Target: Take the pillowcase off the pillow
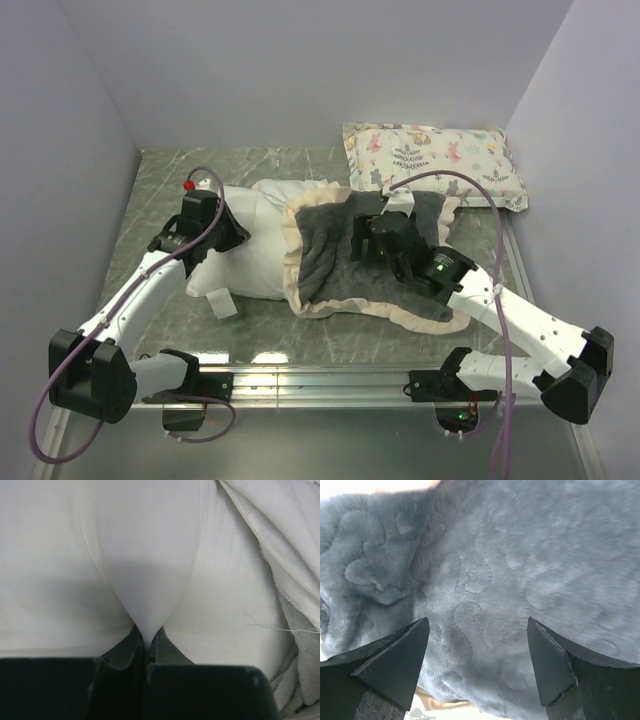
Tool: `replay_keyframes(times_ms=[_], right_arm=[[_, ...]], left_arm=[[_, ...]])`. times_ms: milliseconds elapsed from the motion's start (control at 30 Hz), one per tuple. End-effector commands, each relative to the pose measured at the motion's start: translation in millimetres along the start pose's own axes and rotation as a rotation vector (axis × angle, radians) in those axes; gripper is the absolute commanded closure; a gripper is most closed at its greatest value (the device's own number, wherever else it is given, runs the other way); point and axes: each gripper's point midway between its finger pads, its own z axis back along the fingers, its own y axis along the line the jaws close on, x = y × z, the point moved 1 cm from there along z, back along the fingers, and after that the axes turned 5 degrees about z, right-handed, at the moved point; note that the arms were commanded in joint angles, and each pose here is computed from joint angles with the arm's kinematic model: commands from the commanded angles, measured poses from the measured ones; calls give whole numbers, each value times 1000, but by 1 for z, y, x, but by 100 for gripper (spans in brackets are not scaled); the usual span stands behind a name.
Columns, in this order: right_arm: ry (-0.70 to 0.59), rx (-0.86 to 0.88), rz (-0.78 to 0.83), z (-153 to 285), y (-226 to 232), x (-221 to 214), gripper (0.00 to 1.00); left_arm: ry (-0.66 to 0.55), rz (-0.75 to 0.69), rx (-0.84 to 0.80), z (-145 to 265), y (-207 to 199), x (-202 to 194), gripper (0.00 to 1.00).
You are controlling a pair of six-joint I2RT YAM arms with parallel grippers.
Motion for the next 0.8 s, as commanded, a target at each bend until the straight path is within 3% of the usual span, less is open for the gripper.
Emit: replay_keyframes(times_ms=[0, 167, 367, 433, 467, 500, 533, 600, 767], right_arm=[[-57, -69, -48, 4, -16, 19, 16], [-20, 66, -25, -12, 9, 6, 11], [98, -10, 57, -61, 19, -17, 13], [133, -92, 72, -70, 6, -19, 32], [124, -149, 71, -70, -5, -16, 46], [128, -186, 71, -69, -14, -14, 75], [108, -215, 47, -65, -26, -6, 83], [70, -269, 16, -53, -47, 10, 93], [10, -384, -88, -33, -105, 43, 100]], left_arm=[[-36, -10, -13, 13, -1, 6, 99], [-39, -16, -49, 20, -10, 9, 100], [-86, -20, -78, 34, -22, 25, 100], [-115, -26, -78, 45, -25, 32, 100], [-148, -25, -80, 51, -29, 42, 100], [-180, -21, -91, 61, -30, 50, 100], [-201, -19, -93, 66, -30, 56, 100], [-249, 2, -99, 81, -28, 74, 99], [-337, 46, -83, 107, -14, 108, 99]])
